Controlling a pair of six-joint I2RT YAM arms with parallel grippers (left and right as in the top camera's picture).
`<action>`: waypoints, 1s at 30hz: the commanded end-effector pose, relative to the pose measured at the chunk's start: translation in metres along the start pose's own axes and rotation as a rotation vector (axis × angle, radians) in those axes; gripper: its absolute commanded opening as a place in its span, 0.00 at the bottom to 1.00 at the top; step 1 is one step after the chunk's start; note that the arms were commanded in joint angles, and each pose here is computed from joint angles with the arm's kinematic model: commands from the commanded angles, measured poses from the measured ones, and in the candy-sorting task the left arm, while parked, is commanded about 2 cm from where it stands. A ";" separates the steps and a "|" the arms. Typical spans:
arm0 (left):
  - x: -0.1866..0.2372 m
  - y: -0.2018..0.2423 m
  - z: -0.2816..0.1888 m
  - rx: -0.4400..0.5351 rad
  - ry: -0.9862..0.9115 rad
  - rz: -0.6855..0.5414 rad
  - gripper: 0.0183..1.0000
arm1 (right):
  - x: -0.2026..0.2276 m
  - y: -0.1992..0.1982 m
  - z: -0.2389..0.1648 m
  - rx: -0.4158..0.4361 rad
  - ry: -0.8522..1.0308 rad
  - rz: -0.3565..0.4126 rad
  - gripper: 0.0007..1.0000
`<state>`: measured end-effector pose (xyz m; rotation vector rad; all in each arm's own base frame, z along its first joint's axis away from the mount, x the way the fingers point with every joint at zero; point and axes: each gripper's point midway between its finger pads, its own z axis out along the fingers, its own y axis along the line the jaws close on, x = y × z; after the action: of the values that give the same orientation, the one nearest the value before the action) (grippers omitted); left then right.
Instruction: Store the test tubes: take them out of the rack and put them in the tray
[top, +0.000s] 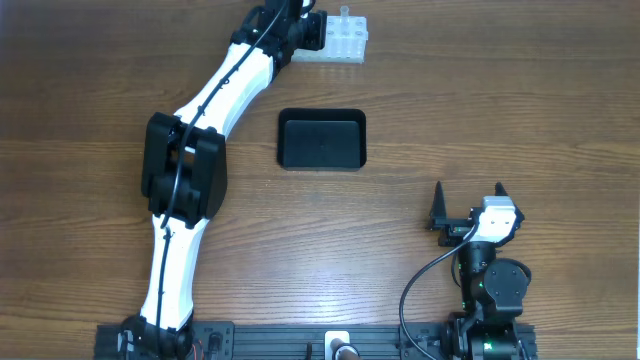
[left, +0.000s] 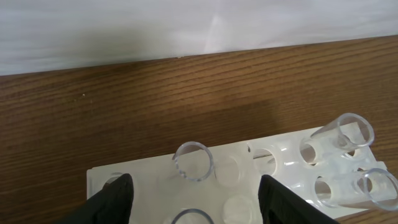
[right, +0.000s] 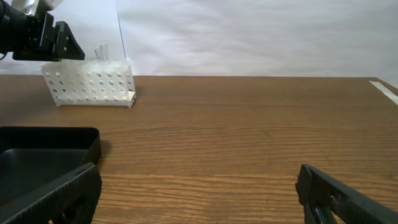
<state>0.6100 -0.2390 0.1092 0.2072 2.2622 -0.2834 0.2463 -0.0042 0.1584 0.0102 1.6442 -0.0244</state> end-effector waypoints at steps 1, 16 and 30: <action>-0.005 0.000 0.002 -0.002 -0.015 -0.007 0.65 | 0.002 0.002 0.000 -0.010 0.001 -0.007 0.99; -0.016 0.002 -0.006 -0.023 -0.043 -0.007 0.64 | 0.002 0.002 0.000 -0.010 0.002 -0.008 0.99; -0.027 0.000 -0.016 -0.025 -0.067 -0.007 0.63 | 0.002 0.002 0.000 -0.010 0.002 -0.007 0.99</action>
<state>0.6120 -0.2359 0.1101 0.1947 2.2552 -0.2600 0.2463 -0.0042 0.1584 0.0099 1.6442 -0.0247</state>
